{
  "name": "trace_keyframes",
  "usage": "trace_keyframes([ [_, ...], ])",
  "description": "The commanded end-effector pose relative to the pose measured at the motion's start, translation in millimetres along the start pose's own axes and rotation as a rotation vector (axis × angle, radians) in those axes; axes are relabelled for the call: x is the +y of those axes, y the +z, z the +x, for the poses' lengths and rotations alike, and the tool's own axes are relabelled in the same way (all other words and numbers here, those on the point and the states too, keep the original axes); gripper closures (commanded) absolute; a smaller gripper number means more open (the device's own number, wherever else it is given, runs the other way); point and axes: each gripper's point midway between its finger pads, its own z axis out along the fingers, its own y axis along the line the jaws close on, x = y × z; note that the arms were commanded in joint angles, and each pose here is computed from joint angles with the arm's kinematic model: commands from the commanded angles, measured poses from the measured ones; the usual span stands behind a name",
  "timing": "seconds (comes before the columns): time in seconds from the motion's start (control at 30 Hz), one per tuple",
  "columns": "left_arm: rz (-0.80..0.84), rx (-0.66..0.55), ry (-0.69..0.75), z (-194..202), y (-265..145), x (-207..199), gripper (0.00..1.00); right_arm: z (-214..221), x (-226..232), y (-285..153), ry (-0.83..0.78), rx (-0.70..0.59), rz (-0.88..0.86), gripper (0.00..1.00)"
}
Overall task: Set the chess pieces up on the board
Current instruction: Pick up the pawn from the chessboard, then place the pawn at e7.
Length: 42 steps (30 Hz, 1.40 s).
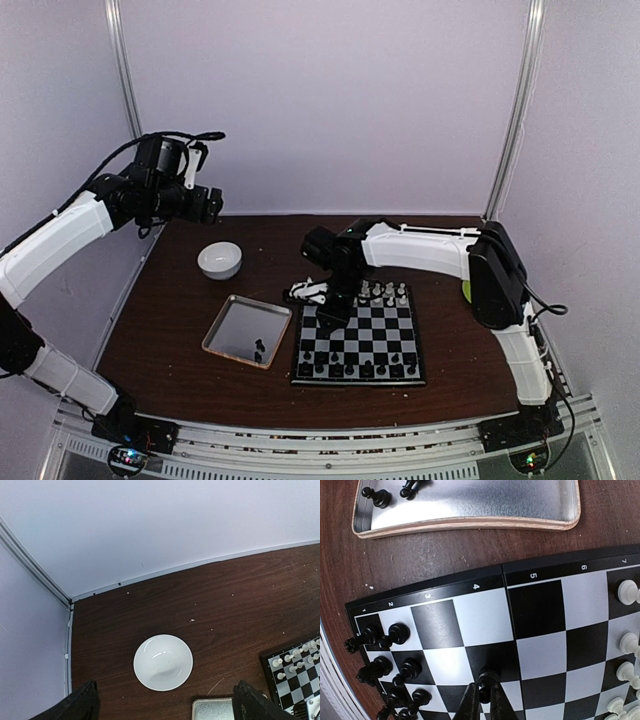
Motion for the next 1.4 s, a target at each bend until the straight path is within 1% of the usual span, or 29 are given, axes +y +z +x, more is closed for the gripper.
trace_keyframes([
  [0.0, 0.015, -0.037, -0.006, -15.1, -4.2, -1.8, 0.06, -3.5, 6.0, -35.2, -0.026, -0.052, 0.041, 0.95],
  [0.2, 0.016, -0.039, -0.005, -16.6, -5.3, -1.5, 0.05, 15.3, 15.5, -54.5, -0.059, -0.075, 0.069, 0.95],
  [0.37, 0.019, -0.04, -0.004, -16.8, -6.4, -1.8, 0.06, 37.0, 26.3, -54.3, -0.084, -0.076, 0.061, 0.95],
  [0.5, 0.019, -0.036, -0.001, -16.1, -5.2, -2.2, 0.06, 48.2, 39.9, -49.5, -0.11, -0.077, 0.009, 0.94],
  [0.63, 0.021, -0.032, 0.0, -15.2, -4.0, -3.0, 0.06, 51.5, 49.5, -41.9, -0.125, -0.064, -0.033, 0.94],
  [0.87, 0.02, -0.027, 0.003, -14.3, -2.4, -3.2, 0.06, 48.6, 57.9, -28.0, -0.144, -0.037, -0.056, 0.94],
  [1.0, 0.029, -0.028, 0.003, -15.0, -3.2, -4.5, 0.06, 53.8, 56.0, -16.1, -0.145, 0.005, -0.051, 0.94],
  [1.37, 0.046, -0.025, 0.002, -14.5, -2.2, -7.7, 0.06, 59.6, 49.1, -4.8, -0.134, 0.044, -0.031, 0.93],
])
